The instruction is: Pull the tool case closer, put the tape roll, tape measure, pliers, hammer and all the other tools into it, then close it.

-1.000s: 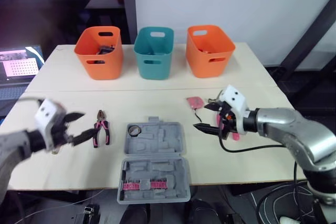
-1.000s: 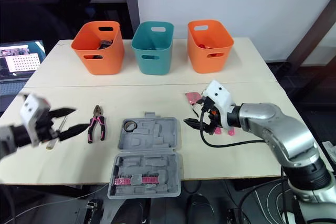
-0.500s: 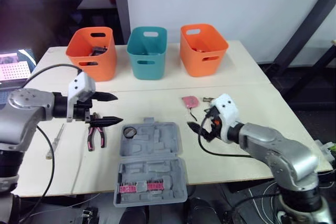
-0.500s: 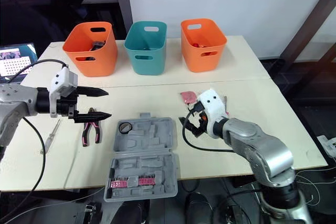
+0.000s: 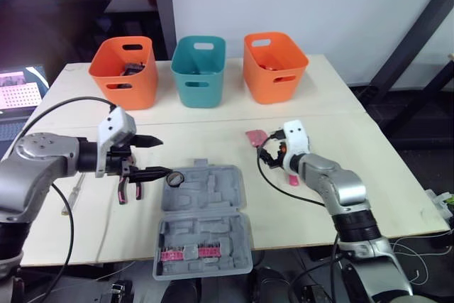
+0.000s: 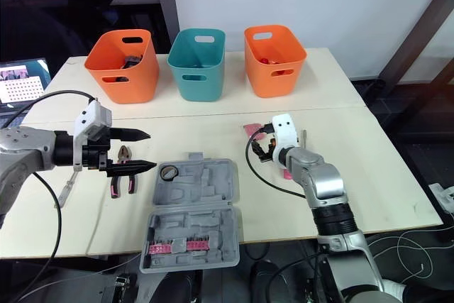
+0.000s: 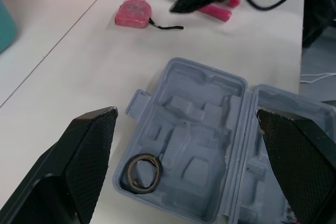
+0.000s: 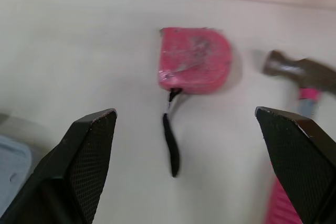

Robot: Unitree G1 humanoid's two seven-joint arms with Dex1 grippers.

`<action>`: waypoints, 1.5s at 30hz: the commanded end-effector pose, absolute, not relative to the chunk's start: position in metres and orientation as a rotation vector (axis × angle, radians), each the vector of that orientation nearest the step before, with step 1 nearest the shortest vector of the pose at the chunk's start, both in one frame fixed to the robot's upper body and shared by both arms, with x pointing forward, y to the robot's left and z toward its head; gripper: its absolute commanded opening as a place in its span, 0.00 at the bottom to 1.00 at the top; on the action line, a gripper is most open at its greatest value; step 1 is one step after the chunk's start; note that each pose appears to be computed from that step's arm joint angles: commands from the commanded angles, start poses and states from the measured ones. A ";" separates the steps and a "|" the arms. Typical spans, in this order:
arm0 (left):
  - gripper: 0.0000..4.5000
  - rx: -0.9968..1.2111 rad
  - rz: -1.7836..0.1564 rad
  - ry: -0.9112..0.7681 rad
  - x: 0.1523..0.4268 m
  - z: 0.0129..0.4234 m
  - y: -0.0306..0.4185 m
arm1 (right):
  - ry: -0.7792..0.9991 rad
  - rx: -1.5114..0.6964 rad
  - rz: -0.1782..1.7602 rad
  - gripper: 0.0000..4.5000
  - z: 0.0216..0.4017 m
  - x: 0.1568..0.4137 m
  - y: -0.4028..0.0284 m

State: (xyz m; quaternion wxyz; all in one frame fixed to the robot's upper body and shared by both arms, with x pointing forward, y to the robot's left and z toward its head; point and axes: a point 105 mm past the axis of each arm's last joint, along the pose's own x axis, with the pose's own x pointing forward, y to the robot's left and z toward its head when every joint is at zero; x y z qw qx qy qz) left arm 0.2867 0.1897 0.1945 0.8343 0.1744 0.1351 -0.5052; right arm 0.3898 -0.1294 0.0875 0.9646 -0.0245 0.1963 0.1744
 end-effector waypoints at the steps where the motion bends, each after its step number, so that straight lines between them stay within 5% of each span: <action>1: 0.98 0.407 -1.034 0.248 0.284 0.207 0.195 | 0.348 -0.064 0.389 1.00 0.092 0.399 -0.115; 9: 0.98 0.386 -1.007 0.277 0.274 0.201 0.201 | 0.379 -0.044 0.406 1.00 0.070 0.412 -0.102; 12: 1.00 0.385 -0.993 0.280 0.273 0.200 0.203 | 0.401 -0.041 0.390 0.81 0.059 0.416 -0.104; 19: 1.00 0.387 -0.987 0.269 0.276 0.200 0.201 | 0.406 -0.038 0.363 0.02 0.049 0.423 -0.112; 26: 1.00 0.366 -1.003 0.277 0.277 0.195 0.196 | 0.416 -0.018 0.384 0.01 0.047 0.418 -0.118; 34: 1.00 0.405 -1.066 0.261 0.281 0.189 0.183 | 0.509 -0.018 0.513 0.01 0.040 0.377 -0.118; 45: 1.00 0.482 -1.145 0.188 0.297 0.165 0.161 | 0.654 -0.074 0.594 0.01 0.033 0.276 -0.125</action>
